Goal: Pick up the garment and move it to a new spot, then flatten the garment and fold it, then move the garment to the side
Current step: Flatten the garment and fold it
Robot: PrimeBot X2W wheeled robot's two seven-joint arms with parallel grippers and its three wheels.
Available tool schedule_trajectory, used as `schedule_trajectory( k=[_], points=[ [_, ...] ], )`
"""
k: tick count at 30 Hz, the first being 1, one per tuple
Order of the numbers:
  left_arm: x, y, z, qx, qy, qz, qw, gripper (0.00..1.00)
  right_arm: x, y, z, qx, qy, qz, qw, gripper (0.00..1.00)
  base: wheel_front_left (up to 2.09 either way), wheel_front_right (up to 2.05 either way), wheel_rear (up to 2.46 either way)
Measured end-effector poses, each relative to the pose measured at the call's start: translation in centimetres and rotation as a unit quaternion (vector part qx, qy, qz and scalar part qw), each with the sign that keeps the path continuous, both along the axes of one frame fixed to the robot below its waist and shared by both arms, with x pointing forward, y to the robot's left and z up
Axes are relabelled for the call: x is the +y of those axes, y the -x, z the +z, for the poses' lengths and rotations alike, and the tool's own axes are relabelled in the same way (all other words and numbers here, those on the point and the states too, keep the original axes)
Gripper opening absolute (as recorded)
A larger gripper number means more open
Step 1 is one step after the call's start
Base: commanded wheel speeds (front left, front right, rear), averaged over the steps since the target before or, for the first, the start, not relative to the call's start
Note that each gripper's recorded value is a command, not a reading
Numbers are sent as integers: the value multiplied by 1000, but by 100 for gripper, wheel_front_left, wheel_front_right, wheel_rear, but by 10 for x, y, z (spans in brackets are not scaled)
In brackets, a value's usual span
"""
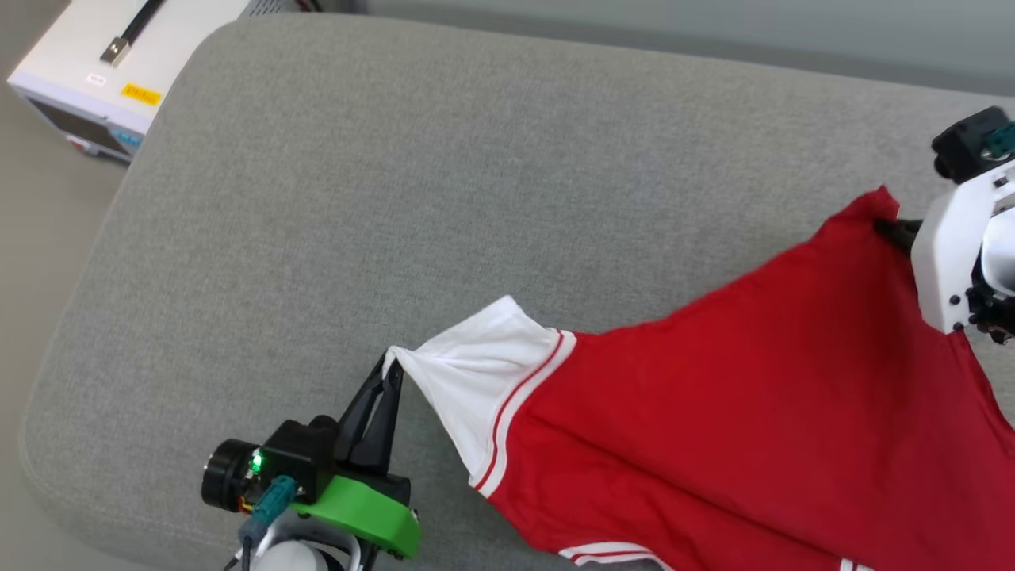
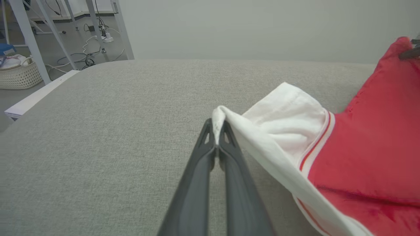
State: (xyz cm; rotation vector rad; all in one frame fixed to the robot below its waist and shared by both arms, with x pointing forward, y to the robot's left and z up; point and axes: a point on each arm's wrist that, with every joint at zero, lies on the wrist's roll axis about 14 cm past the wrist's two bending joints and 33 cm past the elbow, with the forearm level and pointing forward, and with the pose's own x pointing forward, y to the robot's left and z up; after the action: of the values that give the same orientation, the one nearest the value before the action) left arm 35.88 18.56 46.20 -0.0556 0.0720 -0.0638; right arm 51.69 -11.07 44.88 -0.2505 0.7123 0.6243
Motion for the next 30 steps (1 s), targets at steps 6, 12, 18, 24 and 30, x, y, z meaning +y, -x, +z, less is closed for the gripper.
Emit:
schedule_trajectory(
  k=[6, 12, 18, 24, 30],
  points=[
    [-1, -5, 40, -64, -32, -23, 997, 0, -15, 0, 65, -97, -61, -27, 993, 0, 0, 0, 0],
    [-13, -32, 113, -171, -77, -65, 980, 0, -39, 5, 131, -189, -104, -59, 975, 0, 0, 0, 0],
    [-41, -65, 205, -287, -116, -117, 944, 0, -61, 11, 187, -266, -141, -86, 950, 0, 0, 0, 0],
    [-59, -98, 286, -369, -118, -144, 910, 0, -77, -8, 242, -346, -162, -110, 918, 0, 0, 0, 0],
    [-77, -143, 345, -423, -128, -175, 880, 0, -94, -44, 295, -414, -175, -137, 883, 0, 0, 0, 0]
  ],
)
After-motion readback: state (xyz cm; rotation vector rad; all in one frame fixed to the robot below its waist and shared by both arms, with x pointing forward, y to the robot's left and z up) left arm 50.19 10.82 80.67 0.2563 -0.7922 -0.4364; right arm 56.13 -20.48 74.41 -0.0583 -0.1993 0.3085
